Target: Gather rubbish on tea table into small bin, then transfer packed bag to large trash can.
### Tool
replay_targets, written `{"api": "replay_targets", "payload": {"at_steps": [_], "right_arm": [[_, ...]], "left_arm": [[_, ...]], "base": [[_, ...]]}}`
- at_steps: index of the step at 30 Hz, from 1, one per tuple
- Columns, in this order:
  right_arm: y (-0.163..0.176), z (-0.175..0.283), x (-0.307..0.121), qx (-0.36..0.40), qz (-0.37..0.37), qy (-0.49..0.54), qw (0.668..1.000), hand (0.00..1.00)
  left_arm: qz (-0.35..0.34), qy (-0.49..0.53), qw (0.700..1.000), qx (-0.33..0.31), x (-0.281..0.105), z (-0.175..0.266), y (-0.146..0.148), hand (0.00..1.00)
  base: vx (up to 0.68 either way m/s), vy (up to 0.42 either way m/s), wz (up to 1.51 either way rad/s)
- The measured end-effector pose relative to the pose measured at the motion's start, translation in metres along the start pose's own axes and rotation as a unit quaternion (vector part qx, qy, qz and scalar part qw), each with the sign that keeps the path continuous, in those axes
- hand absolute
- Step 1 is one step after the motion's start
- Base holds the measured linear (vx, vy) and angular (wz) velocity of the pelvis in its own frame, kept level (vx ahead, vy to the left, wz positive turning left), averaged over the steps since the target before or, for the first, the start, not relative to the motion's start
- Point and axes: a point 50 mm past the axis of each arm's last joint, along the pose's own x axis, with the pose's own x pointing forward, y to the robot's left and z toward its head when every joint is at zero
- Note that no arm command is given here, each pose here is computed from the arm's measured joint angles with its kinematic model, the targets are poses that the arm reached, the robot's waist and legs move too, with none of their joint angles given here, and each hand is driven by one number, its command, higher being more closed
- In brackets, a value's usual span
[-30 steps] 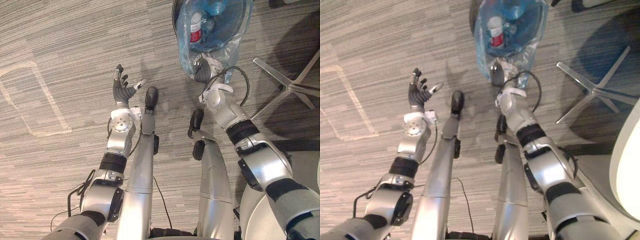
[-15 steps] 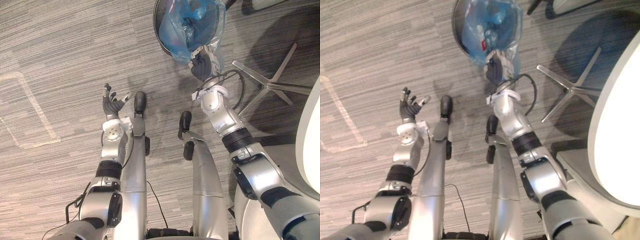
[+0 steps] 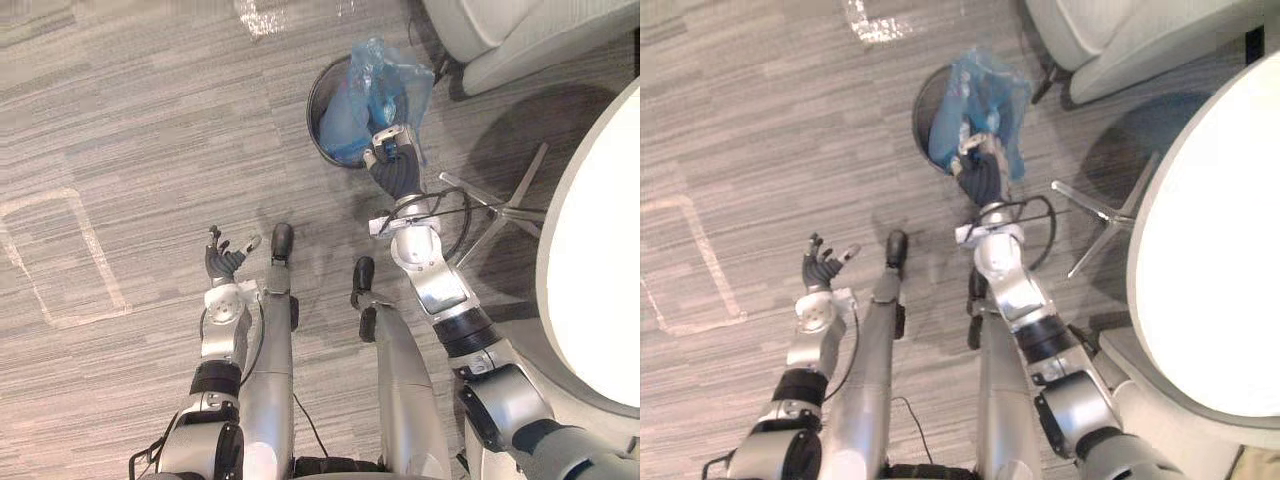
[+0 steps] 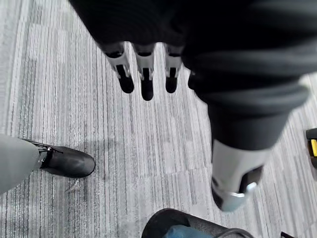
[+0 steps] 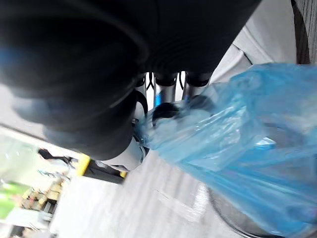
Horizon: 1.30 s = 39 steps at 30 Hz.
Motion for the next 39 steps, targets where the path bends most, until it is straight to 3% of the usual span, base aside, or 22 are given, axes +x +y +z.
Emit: {"api": "replay_targets", "payload": {"at_steps": [9, 17, 24, 29, 35, 39], "right_arm": [[-0.002, -0.011, -0.027, 0.041, 0.008, 0.025, 0.999, 1.0], [0.002, -0.041, -0.074, 0.064, 0.051, 0.096, 0.992, 1.0], [0.002, -0.052, -0.096, 0.085, 0.082, 0.128, 0.985, 1.0], [0.002, -0.055, -0.1, 0.093, 0.094, 0.134, 0.982, 1.0], [-0.013, -0.049, -0.095, 0.124, 0.092, 0.116, 0.981, 1.0], [-0.017, -0.039, -0.092, 0.178, 0.098, 0.095, 0.974, 1.0]], "left_arm": [[-0.041, 0.05, 0.997, 0.04, -0.025, -0.037, -0.004, 0.0], [-0.078, 0.17, 0.976, 0.113, -0.079, -0.108, 0.025, 0.0], [-0.091, 0.209, 0.963, 0.145, -0.105, -0.129, 0.046, 0.0], [-0.118, 0.181, 0.964, 0.152, -0.11, -0.119, 0.043, 0.0], [-0.184, 0.079, 0.971, 0.134, -0.101, -0.077, 0.014, 0.0], [-0.21, 0.027, 0.967, 0.139, -0.097, -0.058, 0.003, 0.0]], "base": [[0.08, -0.029, 0.01], [0.1, 0.0, -0.03], [0.1, 0.005, -0.03], [0.03, -0.006, -0.01], [0.0, 0.0, 0.0], [0.02, -0.01, -0.13]]}}
